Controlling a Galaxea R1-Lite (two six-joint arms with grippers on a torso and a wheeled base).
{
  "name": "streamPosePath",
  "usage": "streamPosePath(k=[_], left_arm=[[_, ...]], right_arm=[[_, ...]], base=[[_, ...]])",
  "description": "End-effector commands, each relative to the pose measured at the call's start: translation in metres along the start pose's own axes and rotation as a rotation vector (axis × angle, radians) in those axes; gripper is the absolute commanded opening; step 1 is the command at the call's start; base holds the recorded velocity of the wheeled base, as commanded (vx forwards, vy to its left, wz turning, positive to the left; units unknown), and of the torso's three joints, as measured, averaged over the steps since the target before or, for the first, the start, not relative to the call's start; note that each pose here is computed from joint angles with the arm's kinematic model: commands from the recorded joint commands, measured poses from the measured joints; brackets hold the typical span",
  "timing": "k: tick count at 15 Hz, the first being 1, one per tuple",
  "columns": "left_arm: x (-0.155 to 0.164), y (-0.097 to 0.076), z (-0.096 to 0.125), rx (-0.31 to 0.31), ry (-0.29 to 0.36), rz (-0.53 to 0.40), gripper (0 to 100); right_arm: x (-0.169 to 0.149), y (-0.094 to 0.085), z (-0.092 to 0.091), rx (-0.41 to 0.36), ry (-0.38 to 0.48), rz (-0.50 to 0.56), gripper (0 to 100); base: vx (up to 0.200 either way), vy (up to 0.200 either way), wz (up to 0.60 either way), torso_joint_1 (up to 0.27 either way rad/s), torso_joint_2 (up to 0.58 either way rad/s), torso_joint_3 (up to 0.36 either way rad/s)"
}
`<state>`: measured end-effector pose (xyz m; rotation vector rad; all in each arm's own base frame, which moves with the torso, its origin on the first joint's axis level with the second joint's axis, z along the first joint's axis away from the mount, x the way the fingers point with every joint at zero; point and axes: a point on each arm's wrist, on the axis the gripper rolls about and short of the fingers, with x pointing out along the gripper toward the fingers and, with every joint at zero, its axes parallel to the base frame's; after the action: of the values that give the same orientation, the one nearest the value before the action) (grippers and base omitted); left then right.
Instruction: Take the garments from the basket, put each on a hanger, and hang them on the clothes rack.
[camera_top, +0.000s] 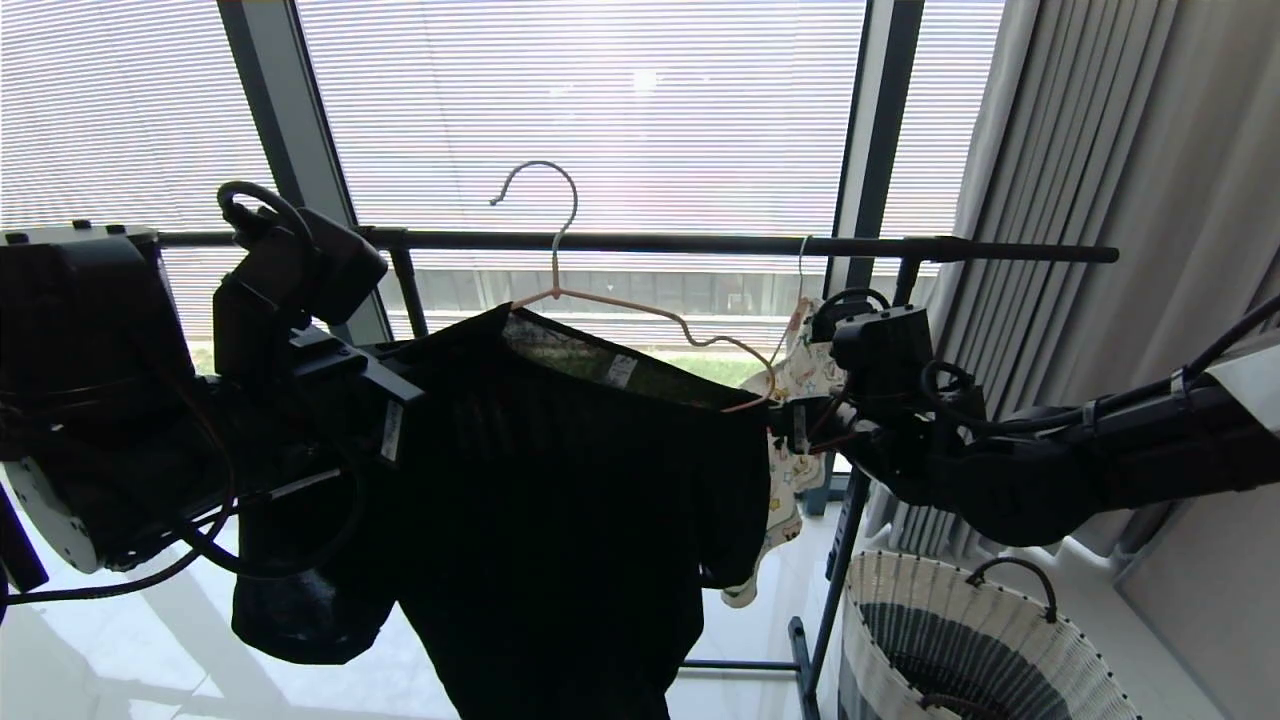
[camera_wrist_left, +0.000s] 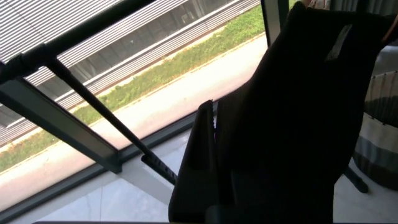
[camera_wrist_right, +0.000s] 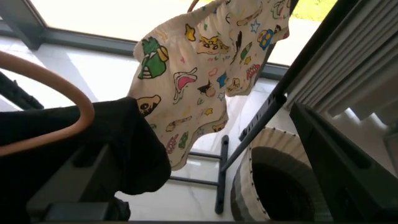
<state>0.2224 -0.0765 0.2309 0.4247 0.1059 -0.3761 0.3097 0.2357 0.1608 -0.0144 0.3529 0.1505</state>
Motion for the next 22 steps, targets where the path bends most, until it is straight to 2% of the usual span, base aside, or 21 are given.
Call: streamPosePath(k=[1, 4, 5, 9, 12, 15, 19, 22], left_arm=[[-0.006, 0.001, 0.001, 0.001, -0.009, 0.009, 0], [-0.008, 0.008, -0.004, -0.003, 0.005, 0.034, 0], [-0.010, 0.007, -0.003, -0.002, -0.009, 0.014, 0], [-0.011, 0.001, -0.011, -0.002, 0.002, -0.044, 0], [-0.009, -0.001, -0.016, -0.002, 0.025, -0.052, 0], [-0.003, -0.003, -0.021, 0.037, 0.045, -0.064, 0], [0.007, -0.010, -0.026, 0.044, 0.073, -0.093, 0], [0.011, -0.012, -0.028, 0.078, 0.093, -0.089, 0]], right_arm=[[-0.004, -0.006, 0.006, 0.006, -0.007, -0.010, 100], [-0.009, -0.007, 0.010, -0.002, 0.002, 0.011, 100], [-0.010, -0.007, 0.012, 0.001, -0.003, 0.021, 100], [-0.024, -0.013, 0.044, 0.018, -0.013, 0.115, 100], [-0.031, -0.025, 0.065, -0.016, -0.045, 0.148, 100], [-0.046, -0.030, 0.078, -0.034, -0.038, 0.220, 100], [-0.077, -0.038, 0.099, -0.086, -0.026, 0.302, 100], [-0.092, -0.042, 0.105, -0.102, -0.026, 0.340, 100]], base=[[0.000, 0.000, 0.00, 0.000, 0.00, 0.000], [0.000, 0.000, 0.00, 0.000, 0.00, 0.000], [0.000, 0.000, 0.00, 0.000, 0.00, 0.000], [0.000, 0.000, 0.00, 0.000, 0.00, 0.000], [0.000, 0.000, 0.00, 0.000, 0.00, 0.000], [0.000, 0.000, 0.00, 0.000, 0.00, 0.000], [0.000, 0.000, 0.00, 0.000, 0.00, 0.000], [0.000, 0.000, 0.00, 0.000, 0.00, 0.000]])
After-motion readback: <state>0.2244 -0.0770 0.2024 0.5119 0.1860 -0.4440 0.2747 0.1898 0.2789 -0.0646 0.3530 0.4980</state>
